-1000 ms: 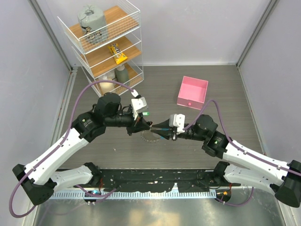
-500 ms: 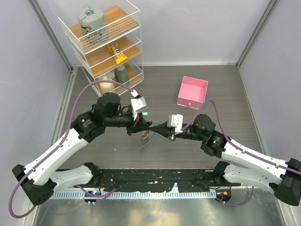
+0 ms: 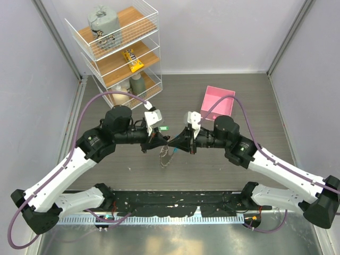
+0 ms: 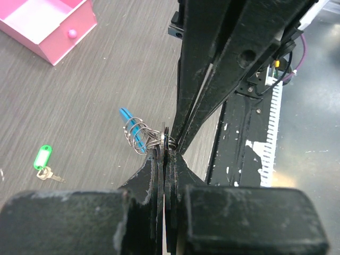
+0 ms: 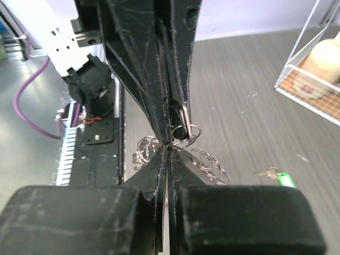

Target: Remove the keys from the keyring

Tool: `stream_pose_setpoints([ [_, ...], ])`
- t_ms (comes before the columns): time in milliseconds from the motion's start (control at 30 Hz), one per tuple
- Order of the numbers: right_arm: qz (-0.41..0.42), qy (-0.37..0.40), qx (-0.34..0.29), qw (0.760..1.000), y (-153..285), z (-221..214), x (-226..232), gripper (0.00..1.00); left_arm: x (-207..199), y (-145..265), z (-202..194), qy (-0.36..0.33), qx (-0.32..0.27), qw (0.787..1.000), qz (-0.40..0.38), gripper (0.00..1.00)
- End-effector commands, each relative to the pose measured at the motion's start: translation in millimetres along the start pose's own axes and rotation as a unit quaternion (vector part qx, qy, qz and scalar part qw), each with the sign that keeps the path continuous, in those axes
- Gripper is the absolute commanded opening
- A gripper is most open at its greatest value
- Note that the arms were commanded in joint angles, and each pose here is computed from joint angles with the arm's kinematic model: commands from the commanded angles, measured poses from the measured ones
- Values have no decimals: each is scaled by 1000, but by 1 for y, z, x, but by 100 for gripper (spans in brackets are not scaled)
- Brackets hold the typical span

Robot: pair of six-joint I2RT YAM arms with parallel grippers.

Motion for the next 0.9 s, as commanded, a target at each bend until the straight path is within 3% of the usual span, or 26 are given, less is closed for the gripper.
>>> stream_pose_setpoints([
  [0,39,-88,-14,995,-3,33,2,5,-4,9,17,-34,-36,999,-1,0],
  [267,49,-253,8,966,-7,38,-18,5,-4,9,14,-38,-34,999,-3,0],
  [400,63,-294,4,954,-8,41,-21,5,-4,8,14,-39,-33,999,-2,0],
  [433,66,-293,4,954,-8,41,-21,5,-3,7,13,-38,-32,999,-3,0],
  [600,54,-226,-13,973,2,37,-18,41,-1,8,16,-38,-31,999,6,0],
  [667,43,-181,-26,982,10,36,-16,49,-1,8,17,-37,-31,999,6,0],
  [867,25,-49,-59,997,31,28,-10,50,-4,8,21,-33,-36,999,-5,0],
])
Point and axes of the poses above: each gripper's point midway between its finger pads, its own y axis back along the fingers, its own x axis along the line the jaws close on, z = x × y, the point moved 6 cm from there along y, back along the fingers, and after that the axes turned 4 degrees about -y, right-handed, at the moved point
